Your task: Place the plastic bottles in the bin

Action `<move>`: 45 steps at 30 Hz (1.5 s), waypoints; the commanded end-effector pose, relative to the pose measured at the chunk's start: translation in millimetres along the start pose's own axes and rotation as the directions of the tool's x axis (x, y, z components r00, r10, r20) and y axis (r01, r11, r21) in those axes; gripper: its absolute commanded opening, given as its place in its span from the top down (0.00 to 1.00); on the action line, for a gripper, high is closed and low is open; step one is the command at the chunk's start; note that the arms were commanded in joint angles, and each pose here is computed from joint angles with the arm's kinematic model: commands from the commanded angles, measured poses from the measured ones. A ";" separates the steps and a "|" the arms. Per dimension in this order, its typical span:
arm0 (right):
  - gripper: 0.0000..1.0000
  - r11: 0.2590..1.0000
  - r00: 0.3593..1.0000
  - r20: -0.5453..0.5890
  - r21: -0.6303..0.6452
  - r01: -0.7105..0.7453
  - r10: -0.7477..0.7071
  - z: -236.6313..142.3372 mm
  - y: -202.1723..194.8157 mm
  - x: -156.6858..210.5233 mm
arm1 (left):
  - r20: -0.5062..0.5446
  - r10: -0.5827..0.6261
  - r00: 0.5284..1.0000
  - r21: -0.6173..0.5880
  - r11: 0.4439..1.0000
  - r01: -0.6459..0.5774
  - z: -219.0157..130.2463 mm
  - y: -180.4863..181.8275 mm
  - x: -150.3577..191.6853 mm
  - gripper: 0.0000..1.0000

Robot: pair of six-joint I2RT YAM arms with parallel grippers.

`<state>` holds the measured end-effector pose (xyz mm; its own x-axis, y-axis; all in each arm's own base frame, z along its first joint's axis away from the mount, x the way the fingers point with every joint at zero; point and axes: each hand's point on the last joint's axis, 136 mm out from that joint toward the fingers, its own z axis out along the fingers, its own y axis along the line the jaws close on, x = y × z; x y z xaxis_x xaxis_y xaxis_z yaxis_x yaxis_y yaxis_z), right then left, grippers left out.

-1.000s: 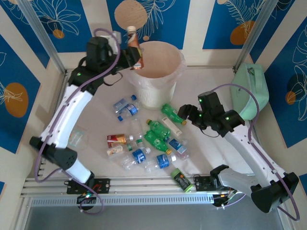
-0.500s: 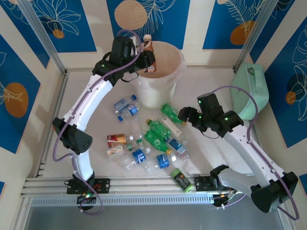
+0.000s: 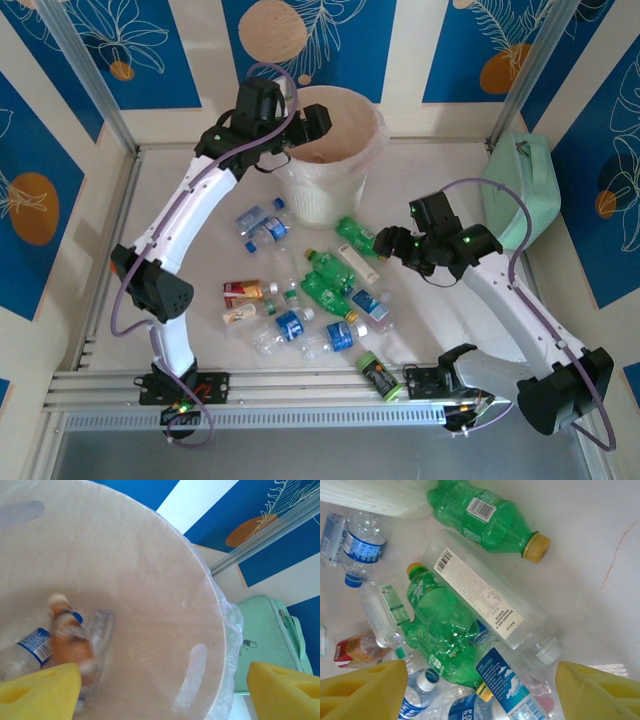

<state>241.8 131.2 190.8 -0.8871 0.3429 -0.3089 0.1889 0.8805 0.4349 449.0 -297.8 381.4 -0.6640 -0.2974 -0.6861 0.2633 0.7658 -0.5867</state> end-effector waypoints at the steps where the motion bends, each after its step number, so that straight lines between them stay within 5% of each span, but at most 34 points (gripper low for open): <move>1: 0.22 0.999 0.998 -0.060 0.024 0.036 -0.034 -1.5 -5.3 9.1 | 0.043 0.036 0.998 0.040 0.998 -0.038 -24.8 -18.5 -8.8 0.14; 10: 0.23 0.990 0.973 -0.221 0.112 0.092 -0.065 30.0 -25.6 37.0 | 0.108 0.047 0.993 0.109 0.992 -0.059 -83.0 -21.1 4.4 0.14; 21: 0.21 0.919 0.919 -0.302 0.221 0.328 -0.255 74.5 -20.3 43.2 | 0.076 -0.015 0.997 -0.039 0.999 0.018 -124.3 56.9 71.7 0.13; 45: 0.23 0.855 0.859 -0.373 0.247 0.455 -0.350 129.3 -21.9 42.3 | 0.014 -0.111 0.994 -0.095 0.989 0.112 -118.5 93.2 115.7 0.15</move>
<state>251.7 164.8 61.9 -0.9880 -0.1160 -0.1024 -0.1191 0.9926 0.0243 314.8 -199.6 295.9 -0.6952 -0.3642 -0.6198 0.1296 0.7845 -0.6064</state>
